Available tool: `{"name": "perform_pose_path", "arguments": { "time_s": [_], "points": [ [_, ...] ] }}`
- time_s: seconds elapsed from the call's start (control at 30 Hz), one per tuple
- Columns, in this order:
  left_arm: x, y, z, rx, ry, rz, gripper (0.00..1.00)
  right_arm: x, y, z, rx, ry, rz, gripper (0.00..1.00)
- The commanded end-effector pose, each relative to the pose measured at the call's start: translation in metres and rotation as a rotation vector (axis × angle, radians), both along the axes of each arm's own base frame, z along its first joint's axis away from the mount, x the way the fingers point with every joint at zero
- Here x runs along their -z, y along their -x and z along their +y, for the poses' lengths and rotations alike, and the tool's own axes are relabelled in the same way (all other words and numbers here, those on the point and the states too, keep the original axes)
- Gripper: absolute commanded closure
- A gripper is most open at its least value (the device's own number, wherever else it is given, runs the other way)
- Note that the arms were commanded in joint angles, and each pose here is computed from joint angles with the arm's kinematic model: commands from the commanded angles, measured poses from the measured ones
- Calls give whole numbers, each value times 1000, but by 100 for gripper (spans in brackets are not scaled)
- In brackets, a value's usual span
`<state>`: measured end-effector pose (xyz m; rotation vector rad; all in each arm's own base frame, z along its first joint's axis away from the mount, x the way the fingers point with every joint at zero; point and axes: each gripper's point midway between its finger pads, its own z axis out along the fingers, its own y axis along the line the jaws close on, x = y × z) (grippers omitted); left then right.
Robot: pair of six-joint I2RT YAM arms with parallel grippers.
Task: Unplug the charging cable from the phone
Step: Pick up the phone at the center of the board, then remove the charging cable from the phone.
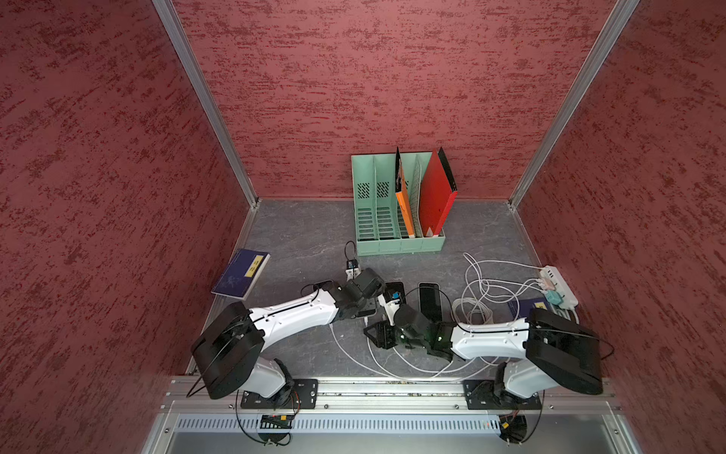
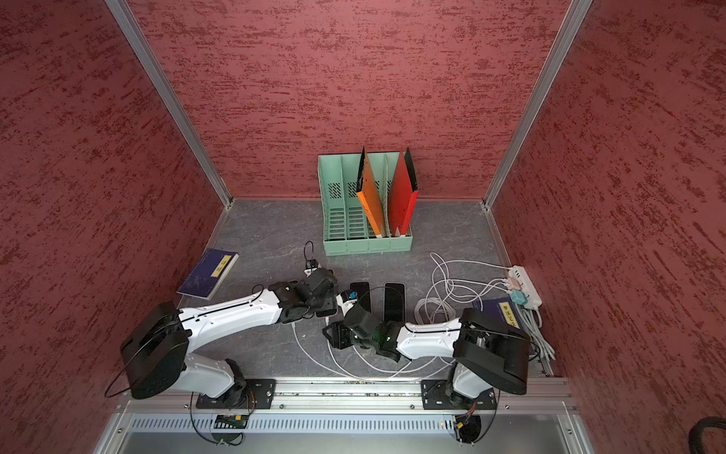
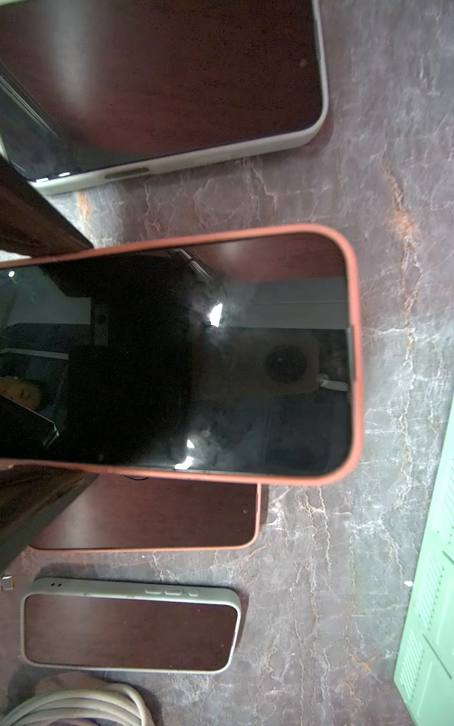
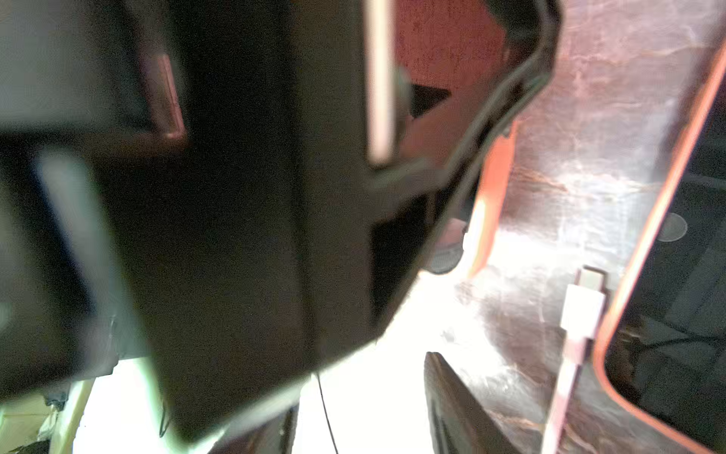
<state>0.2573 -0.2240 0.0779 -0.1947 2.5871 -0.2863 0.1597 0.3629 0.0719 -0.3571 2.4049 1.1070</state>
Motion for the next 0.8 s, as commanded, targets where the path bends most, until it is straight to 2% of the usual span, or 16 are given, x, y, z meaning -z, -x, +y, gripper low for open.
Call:
{"name": "perform_pose_path", "arguments": {
  "time_s": [0.0, 0.13, 0.33, 0.57, 0.77],
  "points": [
    [-19, -7, -8, -21, 75, -72, 100, -8, -3, 8, -10, -41, -14, 49],
    [-20, -7, -6, -40, 77, -74, 100, -16, -4, -5, 27, -96, -50, 44],
    [-24, -8, -1, -62, 81, -85, 100, -20, 0, -13, 43, -149, -49, 44],
    [-33, -8, 0, -68, 114, -108, 100, -9, 6, -6, 20, -187, 4, 45],
    [-36, -6, -2, -53, 139, -116, 100, -3, 4, -6, 26, -214, 33, 51]
  ]
}}
